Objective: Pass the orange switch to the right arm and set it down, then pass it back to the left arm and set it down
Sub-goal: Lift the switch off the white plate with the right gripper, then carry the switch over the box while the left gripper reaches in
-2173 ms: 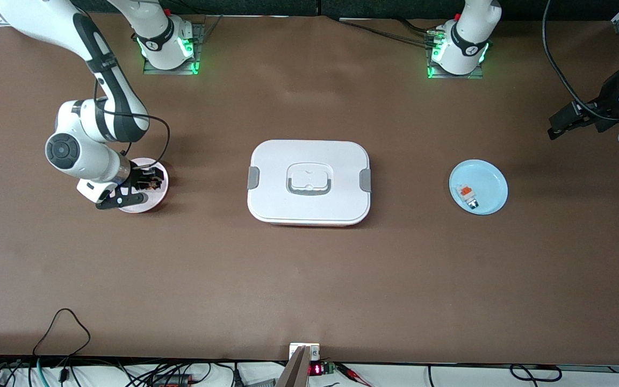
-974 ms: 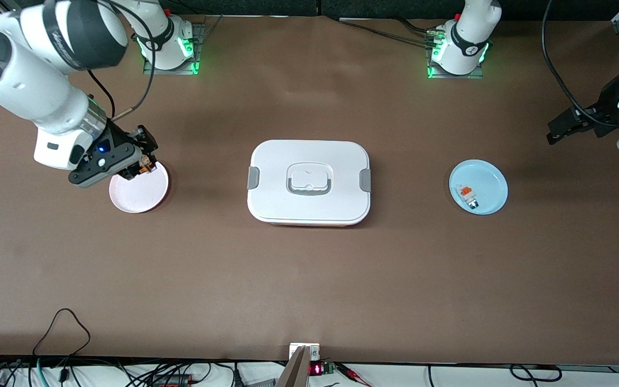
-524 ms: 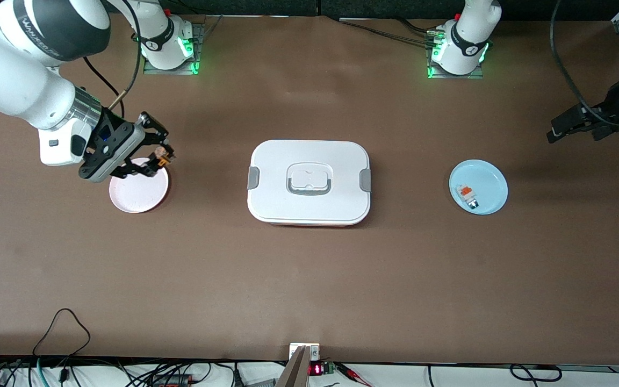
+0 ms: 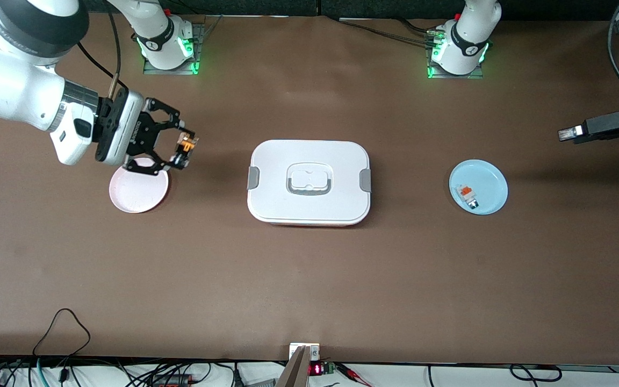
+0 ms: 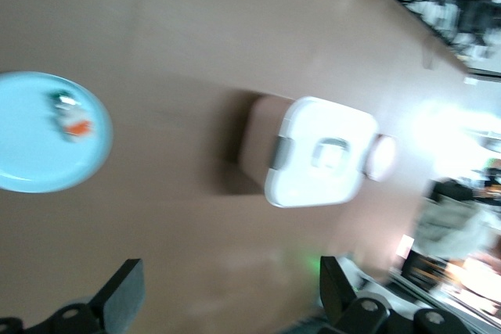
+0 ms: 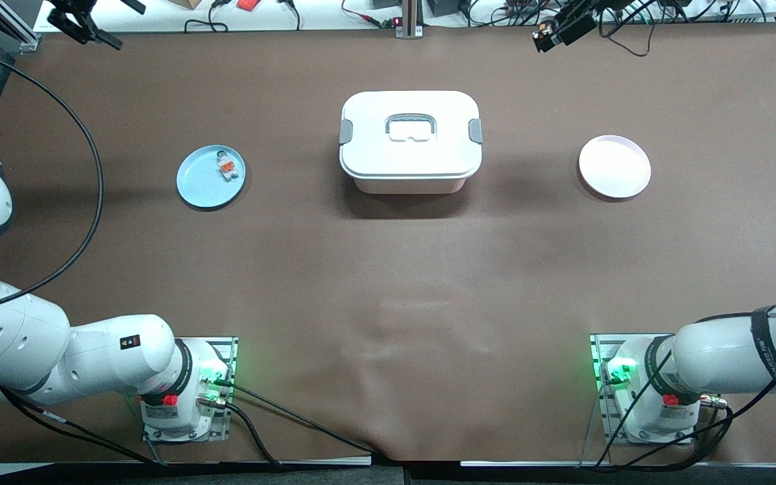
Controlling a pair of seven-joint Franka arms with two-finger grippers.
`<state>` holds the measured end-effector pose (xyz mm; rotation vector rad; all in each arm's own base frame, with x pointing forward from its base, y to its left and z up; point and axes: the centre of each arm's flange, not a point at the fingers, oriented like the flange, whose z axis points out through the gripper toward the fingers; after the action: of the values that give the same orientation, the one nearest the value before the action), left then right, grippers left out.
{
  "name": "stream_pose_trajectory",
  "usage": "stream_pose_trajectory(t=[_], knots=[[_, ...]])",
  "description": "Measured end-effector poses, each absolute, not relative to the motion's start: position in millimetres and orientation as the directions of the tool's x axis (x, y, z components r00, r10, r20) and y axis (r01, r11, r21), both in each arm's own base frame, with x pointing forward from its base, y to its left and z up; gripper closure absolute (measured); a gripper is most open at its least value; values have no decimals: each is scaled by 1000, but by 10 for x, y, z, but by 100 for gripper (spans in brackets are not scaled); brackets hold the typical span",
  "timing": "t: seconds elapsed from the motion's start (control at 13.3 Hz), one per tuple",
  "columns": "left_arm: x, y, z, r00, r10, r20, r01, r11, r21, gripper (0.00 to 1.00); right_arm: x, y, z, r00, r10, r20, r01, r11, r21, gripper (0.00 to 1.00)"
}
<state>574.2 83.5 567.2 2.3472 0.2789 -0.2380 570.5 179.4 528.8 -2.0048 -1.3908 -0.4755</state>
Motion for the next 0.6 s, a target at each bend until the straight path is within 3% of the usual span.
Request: stream_pose_trajectory(t=[0.3, 0.6], knots=[[5925, 672, 5528, 955, 81, -285, 285, -515, 808, 1, 5671, 1912, 5266, 175, 565, 806, 974, 20, -226, 27], [6109, 614, 5499, 957, 106, -271, 291, -323, 900, 1, 5722, 2066, 5087, 141, 438, 888, 977, 85, -197, 27]])
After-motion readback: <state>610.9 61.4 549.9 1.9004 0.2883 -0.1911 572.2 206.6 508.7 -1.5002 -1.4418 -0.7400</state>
